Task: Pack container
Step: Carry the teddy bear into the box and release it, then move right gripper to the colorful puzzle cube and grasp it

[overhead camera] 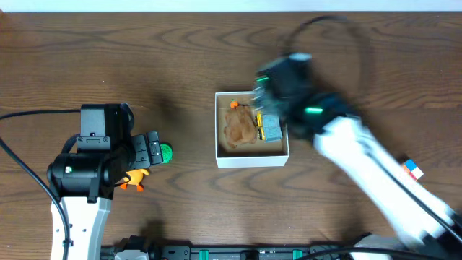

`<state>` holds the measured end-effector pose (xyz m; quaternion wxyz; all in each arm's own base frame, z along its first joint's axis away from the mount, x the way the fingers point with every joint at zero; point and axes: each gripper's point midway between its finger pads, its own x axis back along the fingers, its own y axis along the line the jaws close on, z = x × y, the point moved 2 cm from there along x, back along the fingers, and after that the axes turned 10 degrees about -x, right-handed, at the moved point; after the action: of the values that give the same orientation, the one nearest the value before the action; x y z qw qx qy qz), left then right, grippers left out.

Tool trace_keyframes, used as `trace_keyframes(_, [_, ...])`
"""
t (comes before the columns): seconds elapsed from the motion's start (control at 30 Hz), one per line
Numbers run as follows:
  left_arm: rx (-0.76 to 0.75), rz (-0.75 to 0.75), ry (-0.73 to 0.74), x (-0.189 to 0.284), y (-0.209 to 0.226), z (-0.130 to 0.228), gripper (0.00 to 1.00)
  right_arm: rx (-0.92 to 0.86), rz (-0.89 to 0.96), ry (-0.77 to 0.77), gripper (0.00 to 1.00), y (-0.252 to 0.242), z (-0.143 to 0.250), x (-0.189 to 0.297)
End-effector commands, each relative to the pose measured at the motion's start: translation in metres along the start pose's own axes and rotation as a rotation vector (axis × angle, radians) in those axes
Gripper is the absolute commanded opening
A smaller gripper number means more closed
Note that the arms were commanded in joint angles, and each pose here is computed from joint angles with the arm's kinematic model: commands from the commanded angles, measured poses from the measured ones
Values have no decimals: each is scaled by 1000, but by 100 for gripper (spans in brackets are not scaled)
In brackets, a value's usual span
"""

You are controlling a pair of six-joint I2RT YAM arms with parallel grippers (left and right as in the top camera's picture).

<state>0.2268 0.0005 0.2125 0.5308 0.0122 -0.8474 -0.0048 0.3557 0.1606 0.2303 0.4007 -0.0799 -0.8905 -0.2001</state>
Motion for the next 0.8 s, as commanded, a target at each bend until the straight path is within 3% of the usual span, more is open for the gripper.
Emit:
trace_keyframes(0.0, [10, -3, -12, 3, 1, -4, 98, -199, 83, -159, 99, -64, -60, 53])
trace_keyframes(0.1, [10, -3, -11, 3, 1, -4, 98, -518, 293, -160, 99, -152, -65, 76])
trace_keyframes(0.27, [10, -3, -11, 3, 1, -4, 98, -778, 579, -101, 99, -253, -52, 91])
trace_keyframes(0.53, [10, -3, -11, 3, 1, -4, 98, -893, 808, 24, 99, -346, -19, 62])
trace_keyframes(0.77, [10, -3, -11, 3, 1, -4, 98, -870, 867, 219, 99, -386, 26, 17])
